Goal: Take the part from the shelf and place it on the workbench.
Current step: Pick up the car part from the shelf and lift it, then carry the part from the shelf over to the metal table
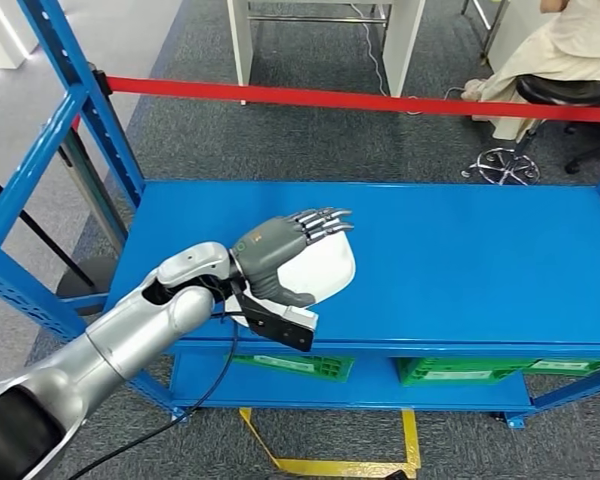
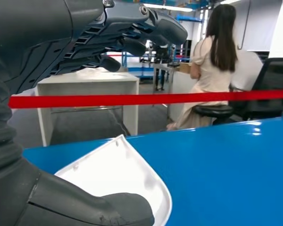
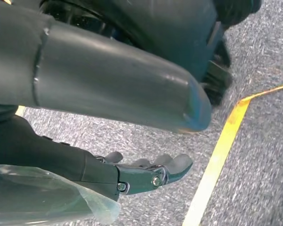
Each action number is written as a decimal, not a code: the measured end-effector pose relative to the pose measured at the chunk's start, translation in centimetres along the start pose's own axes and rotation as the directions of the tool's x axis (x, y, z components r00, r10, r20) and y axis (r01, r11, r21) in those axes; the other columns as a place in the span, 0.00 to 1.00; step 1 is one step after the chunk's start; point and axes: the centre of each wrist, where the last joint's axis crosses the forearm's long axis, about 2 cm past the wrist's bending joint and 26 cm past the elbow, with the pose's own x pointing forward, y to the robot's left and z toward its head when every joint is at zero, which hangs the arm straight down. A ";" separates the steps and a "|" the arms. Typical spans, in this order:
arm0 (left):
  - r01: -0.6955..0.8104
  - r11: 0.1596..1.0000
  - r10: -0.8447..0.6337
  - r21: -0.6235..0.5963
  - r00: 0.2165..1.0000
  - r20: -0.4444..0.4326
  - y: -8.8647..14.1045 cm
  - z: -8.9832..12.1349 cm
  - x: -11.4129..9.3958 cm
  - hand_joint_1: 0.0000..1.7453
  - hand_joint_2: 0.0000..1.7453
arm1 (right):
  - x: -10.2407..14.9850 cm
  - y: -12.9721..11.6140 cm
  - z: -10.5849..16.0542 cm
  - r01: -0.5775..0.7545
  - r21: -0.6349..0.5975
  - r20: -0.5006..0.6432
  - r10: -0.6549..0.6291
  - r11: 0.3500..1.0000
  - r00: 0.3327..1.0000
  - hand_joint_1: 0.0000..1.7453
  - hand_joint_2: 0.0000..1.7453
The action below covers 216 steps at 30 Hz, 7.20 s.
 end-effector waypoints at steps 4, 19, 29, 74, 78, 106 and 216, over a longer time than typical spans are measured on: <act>-0.022 1.000 0.022 0.000 1.000 0.016 -0.7 0.1 0.5 0.00 1.00 | -0.1 0.0 0.0 -0.001 0.001 -0.002 0.001 1.000 1.000 0.00 0.00; -0.070 0.997 0.067 0.022 0.991 0.116 -0.7 -0.4 2.3 0.00 1.00 | 0.0 0.0 0.0 -0.004 0.002 -0.003 0.004 1.000 1.000 0.00 0.00; -0.117 0.992 0.109 0.037 0.977 0.184 -0.4 -1.0 3.6 0.00 1.00 | 0.2 0.0 -0.1 -0.004 0.002 -0.004 0.004 1.000 1.000 0.00 0.00; 0.124 0.985 -0.149 -0.118 0.961 -0.234 -4.3 1.6 -2.5 0.00 1.00 | 0.1 0.0 0.0 -0.006 0.013 -0.006 0.007 1.000 1.000 0.00 0.00; 0.146 0.983 -0.171 -0.107 0.946 -0.275 -5.4 1.6 -2.3 0.00 1.00 | 0.2 0.0 -0.1 -0.006 0.013 -0.005 0.006 1.000 1.000 0.00 0.00; 0.120 0.966 -0.227 -0.227 0.816 -0.531 -7.4 1.7 -4.1 1.00 1.00 | 0.1 0.3 0.0 0.011 0.006 -0.015 -0.011 1.000 1.000 0.00 0.00; -0.025 0.175 0.315 0.984 0.949 -0.032 -0.7 3.8 3.1 1.00 1.00 | 0.0 1.5 0.1 0.036 -0.062 -0.005 -0.036 0.997 0.999 0.00 0.00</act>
